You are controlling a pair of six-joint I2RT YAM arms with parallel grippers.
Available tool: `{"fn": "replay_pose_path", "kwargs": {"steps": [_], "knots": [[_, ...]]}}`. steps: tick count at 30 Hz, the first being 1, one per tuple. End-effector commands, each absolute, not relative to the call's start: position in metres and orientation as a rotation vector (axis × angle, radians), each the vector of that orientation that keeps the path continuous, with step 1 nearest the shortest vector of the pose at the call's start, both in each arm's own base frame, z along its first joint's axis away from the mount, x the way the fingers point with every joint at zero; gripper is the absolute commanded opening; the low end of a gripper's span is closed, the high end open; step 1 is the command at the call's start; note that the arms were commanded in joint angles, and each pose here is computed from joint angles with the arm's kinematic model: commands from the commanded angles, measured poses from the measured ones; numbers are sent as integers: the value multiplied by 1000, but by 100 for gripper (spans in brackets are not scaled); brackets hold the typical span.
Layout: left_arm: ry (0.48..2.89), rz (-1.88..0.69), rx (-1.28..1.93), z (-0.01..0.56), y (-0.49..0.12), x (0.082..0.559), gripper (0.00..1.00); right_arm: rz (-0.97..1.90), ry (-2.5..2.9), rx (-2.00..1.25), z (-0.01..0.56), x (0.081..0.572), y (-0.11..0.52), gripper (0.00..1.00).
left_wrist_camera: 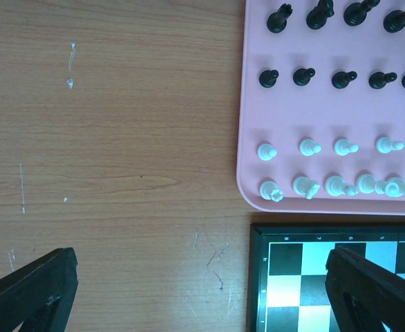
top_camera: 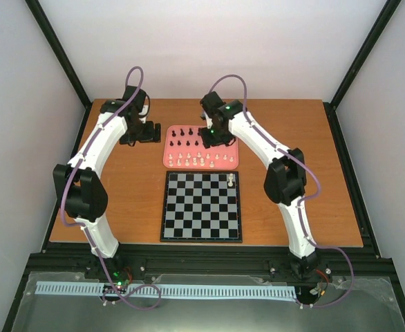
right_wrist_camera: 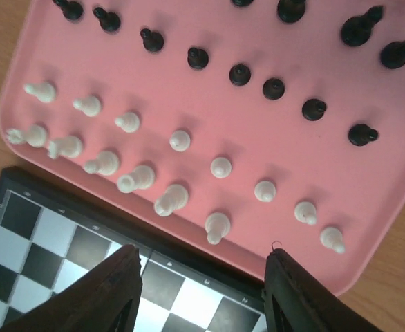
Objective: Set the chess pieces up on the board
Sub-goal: Pick up the chess piece from the storage box.
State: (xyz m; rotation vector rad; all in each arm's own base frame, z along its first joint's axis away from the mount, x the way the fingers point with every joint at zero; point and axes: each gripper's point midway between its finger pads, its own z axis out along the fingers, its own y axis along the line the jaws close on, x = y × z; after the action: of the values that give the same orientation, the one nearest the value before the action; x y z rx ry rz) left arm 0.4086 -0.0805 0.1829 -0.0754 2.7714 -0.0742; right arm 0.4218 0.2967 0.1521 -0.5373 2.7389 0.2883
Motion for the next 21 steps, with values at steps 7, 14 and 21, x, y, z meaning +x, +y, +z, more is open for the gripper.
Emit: {"fn": "replay_pose_path", "kwargs": {"steps": [7, 14, 21], "knots": [[2732, -82, -67, 199, -81, 410, 100, 203, 2872, -537, 102, 406, 288, 52], [2732, -87, -67, 198, -81, 409, 100, 200, 2913, -554, 79, 398, 286, 47], [2734, -79, -67, 198, -80, 408, 100, 223, 2912, -573, 69, 403, 292, 47]]}}
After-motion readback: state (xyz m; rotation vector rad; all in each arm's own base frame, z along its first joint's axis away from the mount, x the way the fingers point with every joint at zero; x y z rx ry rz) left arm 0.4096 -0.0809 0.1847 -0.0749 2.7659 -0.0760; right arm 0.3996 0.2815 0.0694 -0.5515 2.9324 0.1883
